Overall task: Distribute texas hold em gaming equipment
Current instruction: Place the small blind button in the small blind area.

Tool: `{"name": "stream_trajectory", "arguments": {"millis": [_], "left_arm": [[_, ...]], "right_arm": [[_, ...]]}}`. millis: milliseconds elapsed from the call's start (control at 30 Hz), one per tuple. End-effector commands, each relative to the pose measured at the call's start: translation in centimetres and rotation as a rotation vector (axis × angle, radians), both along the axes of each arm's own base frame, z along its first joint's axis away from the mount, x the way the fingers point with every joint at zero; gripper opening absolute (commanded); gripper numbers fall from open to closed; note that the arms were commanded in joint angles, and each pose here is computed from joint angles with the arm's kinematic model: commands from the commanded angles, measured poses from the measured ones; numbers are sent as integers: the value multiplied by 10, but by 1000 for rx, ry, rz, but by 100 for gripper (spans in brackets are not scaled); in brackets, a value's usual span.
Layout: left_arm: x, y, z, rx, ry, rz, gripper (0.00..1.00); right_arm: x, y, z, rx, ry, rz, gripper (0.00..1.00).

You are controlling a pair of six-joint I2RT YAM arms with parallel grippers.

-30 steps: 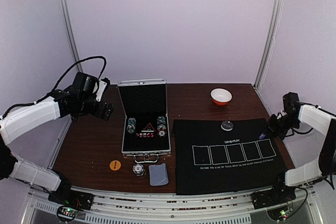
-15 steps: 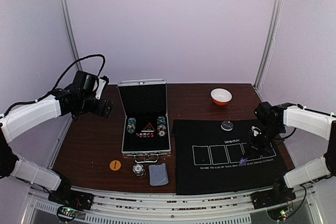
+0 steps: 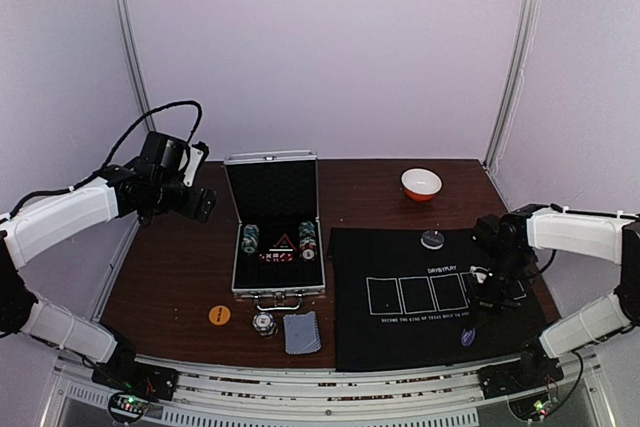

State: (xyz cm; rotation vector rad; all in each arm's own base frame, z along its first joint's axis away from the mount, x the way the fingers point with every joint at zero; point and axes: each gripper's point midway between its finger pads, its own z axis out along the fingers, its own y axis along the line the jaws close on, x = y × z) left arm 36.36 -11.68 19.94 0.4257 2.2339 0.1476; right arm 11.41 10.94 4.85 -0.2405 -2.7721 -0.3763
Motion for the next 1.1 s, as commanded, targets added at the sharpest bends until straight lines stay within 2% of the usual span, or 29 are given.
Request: {"name": "stream_trajectory", "arguments": {"millis": [0,267,467,567,800,867,967,1067], "left_arm": [[9,-2,13,-18,-36,0,98],[9,-3,13,-17,-35,-5,98],[9,-3,15,-19,-40,-8,98],[9,-3,14,-21,-39,-9,98],[8,-4,13,-23,-36,-13,98],[8,-5,13,-24,-34,-16,98],[9,-5,12,-25,-32,-17,98],[9,-5,13,-28,-32,-18,98]], "right_arm": [[-8,1,-7,-4,33,41,0],[-7,-5,-10,-55,38,70,0],[14,-24,-2,-209,-22,54,24],[17,-38,4,-299,-26,71,31],[24,-43,15,-357,-42,89,44],[33,-37,19,-368,-77,101,49],[49,-20,19,-396,-151,120,61],[79,7,29,-459,-288,191,65]]}}
